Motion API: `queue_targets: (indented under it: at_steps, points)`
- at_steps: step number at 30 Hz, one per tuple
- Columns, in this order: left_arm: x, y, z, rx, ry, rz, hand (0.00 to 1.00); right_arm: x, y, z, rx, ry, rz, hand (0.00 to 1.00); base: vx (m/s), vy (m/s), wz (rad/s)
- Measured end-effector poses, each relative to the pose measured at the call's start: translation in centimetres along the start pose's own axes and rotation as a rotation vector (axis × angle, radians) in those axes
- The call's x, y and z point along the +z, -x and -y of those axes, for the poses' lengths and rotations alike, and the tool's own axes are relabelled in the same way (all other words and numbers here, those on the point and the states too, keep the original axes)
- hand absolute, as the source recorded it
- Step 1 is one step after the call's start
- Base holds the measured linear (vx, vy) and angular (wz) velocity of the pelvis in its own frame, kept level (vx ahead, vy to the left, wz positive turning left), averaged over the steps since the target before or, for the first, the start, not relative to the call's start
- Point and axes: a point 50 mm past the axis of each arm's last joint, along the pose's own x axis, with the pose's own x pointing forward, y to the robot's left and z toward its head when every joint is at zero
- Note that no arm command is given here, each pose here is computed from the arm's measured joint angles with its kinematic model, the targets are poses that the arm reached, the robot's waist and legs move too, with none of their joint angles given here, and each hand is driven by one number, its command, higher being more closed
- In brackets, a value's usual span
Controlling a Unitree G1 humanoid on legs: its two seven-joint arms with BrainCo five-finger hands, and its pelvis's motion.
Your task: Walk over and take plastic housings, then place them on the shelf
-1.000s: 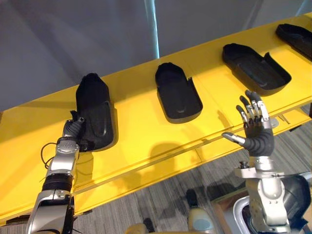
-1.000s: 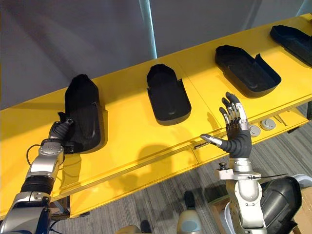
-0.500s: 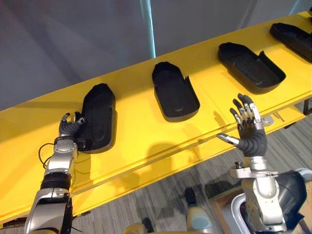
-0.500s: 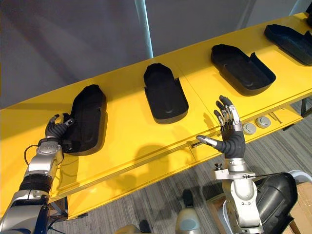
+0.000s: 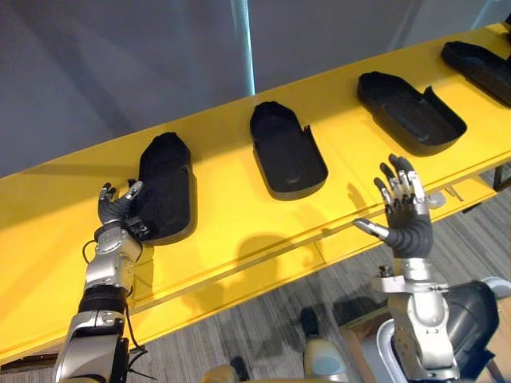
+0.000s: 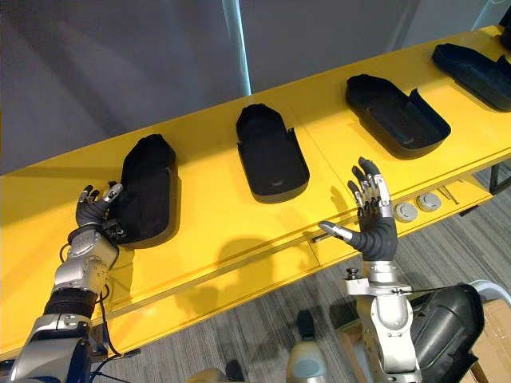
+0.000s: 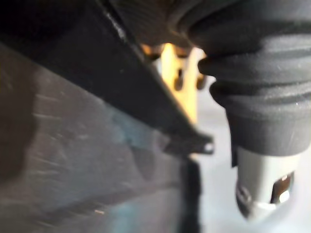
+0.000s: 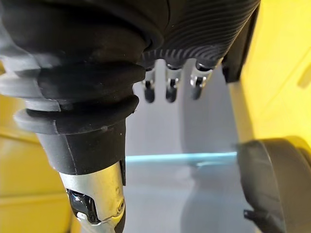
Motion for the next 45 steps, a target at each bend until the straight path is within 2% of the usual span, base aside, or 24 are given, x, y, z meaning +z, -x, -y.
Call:
queue_targets:
  at_steps: [5, 10, 14, 16, 18, 20, 21, 23, 25, 29, 31, 35, 37, 40, 42, 45]
  points:
    - [-0.9, 0.3, 0.1, -0.03, 0.154, -0.055, 0.0, -0.5, 0.2, 0.1, -0.026, -0.005, -0.017, 0.0, -0.02, -0.001, 0.03]
    - [-2.1, 0.7, -0.6, -0.003, 0.178, -0.074, 0.0, -1.0, 0.4, 0.3, -0.034, -0.003, -0.037, 0.0, -0.02, 0.004, 0.03]
    - [-0.9, 0.6, -2.5, 0.198, 0.031, 0.066, 0.0, -1.4, 0.6, -0.1, -0.03, -0.016, -0.053, 0.0, -0.05, -0.013, 0.0]
    - [2.4, 1.0, -4.2, 0.369, -0.057, 0.291, 0.0, -1.3, 0.8, 0.0, -0.039, -0.014, -0.054, 0.0, 0.0, 0.0, 0.0]
    - [6.4, 1.9, -4.2, 0.409, -0.105, 0.52, 0.0, -1.3, 1.1, 0.2, -0.052, -0.012, -0.053, 0.0, 0.0, 0.0, 0.0]
    - [10.4, 3.5, -3.1, 0.354, -0.103, 0.737, 0.0, -1.1, 1.0, 0.3, -0.062, -0.009, -0.038, 0.0, 0.0, -0.004, 0.03]
    - [12.2, 5.4, -2.2, 0.279, -0.068, 0.869, 0.0, -1.0, 0.9, 0.4, -0.066, -0.007, -0.031, 0.0, 0.02, 0.004, 0.09]
    - [13.1, 8.9, -1.1, 0.181, -0.059, 1.031, 0.0, -0.8, 0.9, 0.6, -0.073, -0.002, -0.021, 0.0, 0.05, 0.021, 0.07]
    - [11.8, 13.3, -0.5, 0.099, -0.033, 1.123, 0.0, -0.2, 0.9, 1.2, -0.114, 0.01, 0.005, 0.0, 0.03, 0.036, 0.03]
    - [8.3, 17.2, -0.4, 0.027, -0.006, 1.058, 0.0, 0.7, 2.3, 1.8, -0.244, 0.042, 0.014, 0.0, -0.07, -0.003, 0.11]
    - [6.9, 18.3, 0.7, -0.089, -0.018, 1.017, 0.0, 0.5, 2.8, 1.8, -0.311, 0.058, 0.0, 0.0, -0.16, -0.047, 0.02]
    - [5.3, 19.5, 4.1, -0.366, 0.061, 0.953, 0.0, 1.1, 3.6, 2.4, -0.397, 0.071, 0.008, 0.0, -0.02, -0.049, -0.28]
    - [4.5, 19.5, 4.9, -0.408, 0.099, 0.904, 0.0, 1.3, 4.0, 3.0, -0.428, 0.115, 0.004, 0.0, 0.04, -0.029, -0.47]
    - [4.2, 19.1, 5.3, -0.398, 0.11, 0.887, 0.0, 1.3, 4.3, 3.1, -0.429, 0.133, -0.008, 0.0, 0.01, -0.043, -0.83]
    - [4.3, 18.8, 5.2, -0.337, 0.126, 0.894, 0.0, 1.2, 3.8, 2.4, -0.38, 0.103, -0.001, 0.0, -0.01, -0.036, -1.29]
    - [4.1, 18.7, 4.2, -0.209, 0.083, 0.9, 0.0, 1.1, 2.6, 1.1, -0.259, 0.029, 0.023, 0.0, -0.11, 0.054, -1.76]
